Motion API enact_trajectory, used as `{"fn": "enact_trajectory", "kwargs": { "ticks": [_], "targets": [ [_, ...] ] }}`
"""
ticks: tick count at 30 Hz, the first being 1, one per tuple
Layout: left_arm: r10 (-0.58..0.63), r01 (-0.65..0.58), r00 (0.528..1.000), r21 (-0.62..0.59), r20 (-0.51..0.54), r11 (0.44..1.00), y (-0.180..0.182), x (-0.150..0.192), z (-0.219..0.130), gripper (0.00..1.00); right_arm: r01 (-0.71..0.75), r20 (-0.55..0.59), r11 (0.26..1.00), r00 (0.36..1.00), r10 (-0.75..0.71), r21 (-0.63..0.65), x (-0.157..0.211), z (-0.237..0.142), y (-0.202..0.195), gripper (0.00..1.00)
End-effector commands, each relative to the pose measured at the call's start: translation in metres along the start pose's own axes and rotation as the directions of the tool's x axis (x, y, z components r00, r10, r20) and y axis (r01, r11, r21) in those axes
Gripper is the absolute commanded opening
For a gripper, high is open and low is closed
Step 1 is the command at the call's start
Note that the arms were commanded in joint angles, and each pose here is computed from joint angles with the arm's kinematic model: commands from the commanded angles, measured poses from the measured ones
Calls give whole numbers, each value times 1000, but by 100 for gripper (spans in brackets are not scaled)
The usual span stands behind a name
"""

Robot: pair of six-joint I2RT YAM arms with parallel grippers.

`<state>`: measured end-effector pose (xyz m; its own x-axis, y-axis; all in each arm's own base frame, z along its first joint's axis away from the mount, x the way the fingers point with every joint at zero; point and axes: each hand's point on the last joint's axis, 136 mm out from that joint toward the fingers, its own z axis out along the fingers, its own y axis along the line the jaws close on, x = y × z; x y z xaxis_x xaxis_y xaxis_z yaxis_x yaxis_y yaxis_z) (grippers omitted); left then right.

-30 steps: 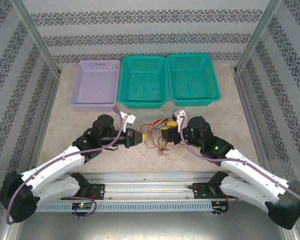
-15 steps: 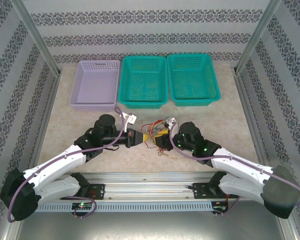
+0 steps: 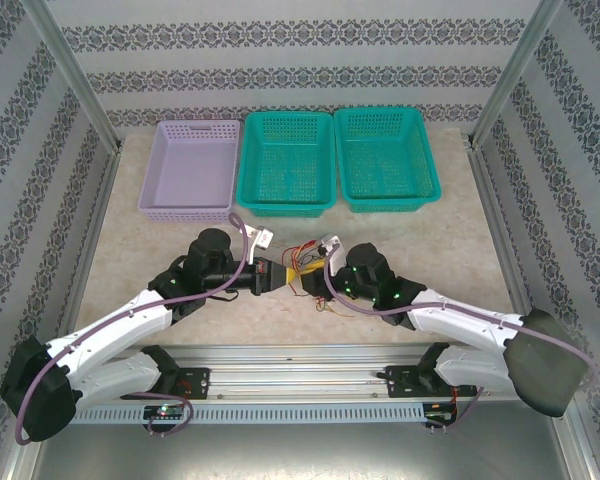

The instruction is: Untangle the cables

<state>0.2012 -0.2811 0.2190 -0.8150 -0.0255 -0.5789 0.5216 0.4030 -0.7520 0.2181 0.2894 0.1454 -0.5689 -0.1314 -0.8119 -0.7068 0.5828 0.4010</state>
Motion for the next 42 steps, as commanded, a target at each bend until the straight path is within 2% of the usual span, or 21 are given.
{"fn": "enact_trajectory", "kwargs": {
  "ticks": [1, 4, 6, 8, 10, 13, 17, 22, 25, 27, 29, 35, 42],
  "targets": [
    [12, -12, 999, 17, 32, 1000, -3, -6, -1, 0, 26, 55, 999, 998, -23, -44, -18, 4, 14, 32],
    [12, -12, 999, 16, 33, 1000, -2, -5, -2, 0, 29, 63, 999, 998, -27, -37, -19, 6, 12, 20],
    [12, -12, 999, 17, 33, 1000, -2, -4, -2, 0, 28, 69, 999, 997, -24, -45, -20, 8, 13, 18],
    [13, -14, 999, 14, 33, 1000, -2, -4, -3, 0, 33, 69, 999, 997, -30, -41, -22, 9, 14, 7],
    [19, -19, 999, 8, 33, 1000, -2, -4, -4, 0, 42, 67, 999, 997, -41, -19, -22, 7, 10, 0],
    [40, -39, 998, -27, 42, 999, -3, -7, -11, 0, 49, 56, 996, 997, -53, 76, -16, 0, -5, 0],
    [104, -97, 992, -104, 70, 990, -12, -17, -35, 0, 26, 1, 940, 1000, -28, 340, 6, -18, -59, 0],
    [153, -127, 985, -265, 82, 956, -8, -31, -66, 0, -116, -14, 842, 989, 145, 527, 33, -44, -115, 0],
    [181, -134, 978, -356, 102, 925, -5, -43, -87, 0, -202, 9, 778, 969, 245, 595, 46, -59, -139, 0],
    [197, -128, 971, -398, 137, 908, -7, -54, -105, 0, -258, 32, 711, 949, 315, 655, 55, -72, -156, 0],
    [202, -117, 965, -415, 168, 902, -11, -64, -120, 0, -324, 66, 687, 925, 374, 650, 58, -76, -165, 0],
    [245, -133, 948, -451, 201, 882, -29, -83, -150, 0, -377, 134, 565, 896, 424, 734, 62, -96, -188, 0],
    [339, -165, 912, -549, 232, 819, -57, -99, -193, 0, -564, 292, 452, 790, 539, 691, 75, -122, -214, 0]
  ]
}}
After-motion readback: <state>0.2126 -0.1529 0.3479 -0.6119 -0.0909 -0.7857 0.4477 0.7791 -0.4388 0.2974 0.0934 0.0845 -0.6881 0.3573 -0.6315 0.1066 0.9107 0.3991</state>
